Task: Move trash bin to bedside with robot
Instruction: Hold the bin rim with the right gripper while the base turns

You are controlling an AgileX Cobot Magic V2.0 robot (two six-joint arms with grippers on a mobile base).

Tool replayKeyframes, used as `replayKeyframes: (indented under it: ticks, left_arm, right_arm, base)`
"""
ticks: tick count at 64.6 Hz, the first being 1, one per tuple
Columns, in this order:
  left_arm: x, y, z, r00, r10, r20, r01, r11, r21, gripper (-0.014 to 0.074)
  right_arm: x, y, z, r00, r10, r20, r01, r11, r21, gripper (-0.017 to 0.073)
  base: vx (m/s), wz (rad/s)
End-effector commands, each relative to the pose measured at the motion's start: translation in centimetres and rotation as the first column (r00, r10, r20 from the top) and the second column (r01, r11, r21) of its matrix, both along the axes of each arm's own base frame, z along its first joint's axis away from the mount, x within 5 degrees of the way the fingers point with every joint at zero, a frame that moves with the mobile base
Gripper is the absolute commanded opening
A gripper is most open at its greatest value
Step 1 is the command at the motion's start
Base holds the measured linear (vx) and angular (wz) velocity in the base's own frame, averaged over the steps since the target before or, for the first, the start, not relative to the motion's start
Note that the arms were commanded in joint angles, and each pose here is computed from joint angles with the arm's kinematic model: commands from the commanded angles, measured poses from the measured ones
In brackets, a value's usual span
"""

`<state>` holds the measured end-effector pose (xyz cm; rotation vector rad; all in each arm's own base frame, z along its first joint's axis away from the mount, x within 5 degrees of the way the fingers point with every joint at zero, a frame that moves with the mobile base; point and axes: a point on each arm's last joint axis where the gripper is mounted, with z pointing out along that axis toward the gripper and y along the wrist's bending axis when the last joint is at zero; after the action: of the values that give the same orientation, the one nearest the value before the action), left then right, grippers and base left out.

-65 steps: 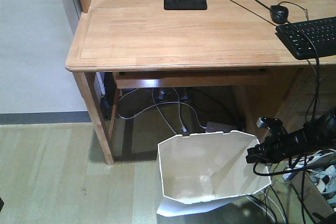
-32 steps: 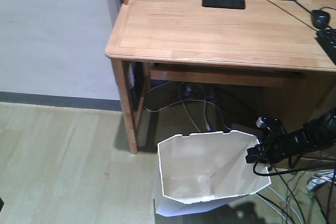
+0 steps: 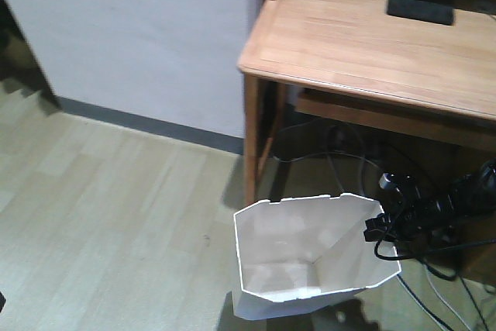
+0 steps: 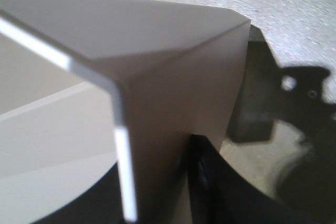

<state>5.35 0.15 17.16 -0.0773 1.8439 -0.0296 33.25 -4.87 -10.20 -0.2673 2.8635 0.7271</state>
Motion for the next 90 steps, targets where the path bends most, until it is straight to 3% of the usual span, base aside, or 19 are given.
replayKeyframes:
  ticks: [1, 90]
  left_arm:
    - [0.26, -0.03, 0.43, 0.999, -0.002, 0.052, 0.003, 1.000, -0.006, -0.0006]
    - [0.26, -0.03, 0.43, 0.999, -0.002, 0.052, 0.003, 1.000, -0.006, -0.0006]
  right_arm:
    - [1.70, 1.17, 3.92, 0.997, 0.000, 0.077, -0.016, 0.978, 0.206, -0.0003]
    - [1.70, 1.17, 3.92, 0.997, 0.000, 0.077, -0.016, 0.978, 0.206, -0.0003]
  base:
    - [-0.03, 0.55]
    - [0.11, 0.57]
